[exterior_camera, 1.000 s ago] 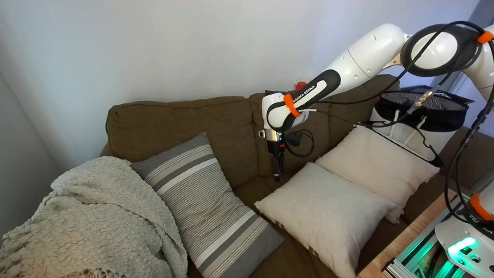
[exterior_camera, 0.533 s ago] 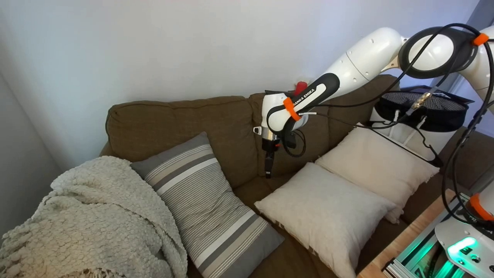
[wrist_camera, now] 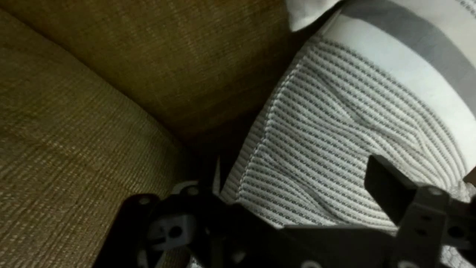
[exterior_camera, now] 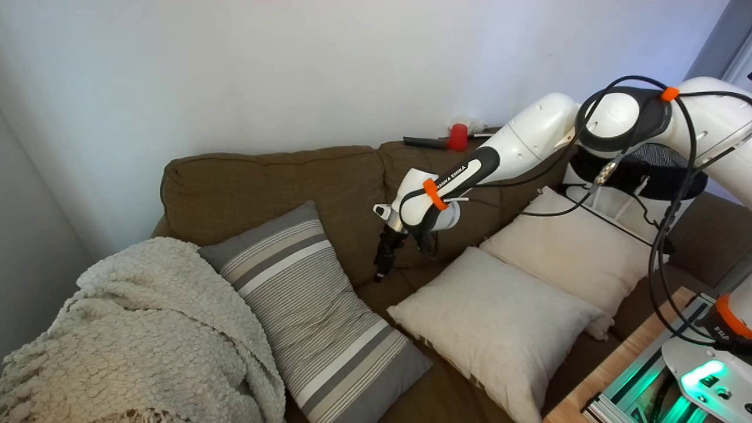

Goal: Put the grey pillow on top of the white pillow in the middle

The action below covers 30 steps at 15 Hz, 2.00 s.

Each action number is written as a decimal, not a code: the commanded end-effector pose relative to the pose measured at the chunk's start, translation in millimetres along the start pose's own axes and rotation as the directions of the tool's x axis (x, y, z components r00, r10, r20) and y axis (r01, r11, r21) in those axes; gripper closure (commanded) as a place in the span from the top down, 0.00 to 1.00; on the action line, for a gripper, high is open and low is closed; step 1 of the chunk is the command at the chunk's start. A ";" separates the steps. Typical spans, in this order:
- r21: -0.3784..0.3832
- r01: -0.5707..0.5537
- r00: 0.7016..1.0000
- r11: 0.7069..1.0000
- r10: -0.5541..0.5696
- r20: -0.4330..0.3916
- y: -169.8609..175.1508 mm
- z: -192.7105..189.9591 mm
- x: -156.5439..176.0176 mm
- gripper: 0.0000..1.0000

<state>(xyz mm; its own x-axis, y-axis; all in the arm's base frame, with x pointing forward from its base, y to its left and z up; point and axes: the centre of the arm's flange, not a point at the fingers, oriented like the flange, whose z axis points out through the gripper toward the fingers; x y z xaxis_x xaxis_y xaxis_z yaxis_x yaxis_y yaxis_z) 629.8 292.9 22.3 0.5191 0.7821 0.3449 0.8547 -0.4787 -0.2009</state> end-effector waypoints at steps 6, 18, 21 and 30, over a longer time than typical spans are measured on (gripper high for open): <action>0.164 0.108 0.988 0.980 -0.088 -0.128 -2.8 38.1 -5.3 1.00; 0.305 -0.126 0.967 0.944 0.185 -0.173 10.6 58.4 -3.8 1.00; 0.259 -0.233 0.923 0.937 0.297 -0.244 26.1 72.6 -12.3 1.00; 0.315 -0.252 0.884 0.915 0.350 -0.310 23.3 110.6 24.8 1.00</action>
<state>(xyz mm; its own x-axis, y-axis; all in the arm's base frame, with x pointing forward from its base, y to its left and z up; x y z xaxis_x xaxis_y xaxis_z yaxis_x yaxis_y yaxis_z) 636.7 317.4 -45.6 0.7633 0.3752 0.5259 0.6373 -0.5709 -0.5176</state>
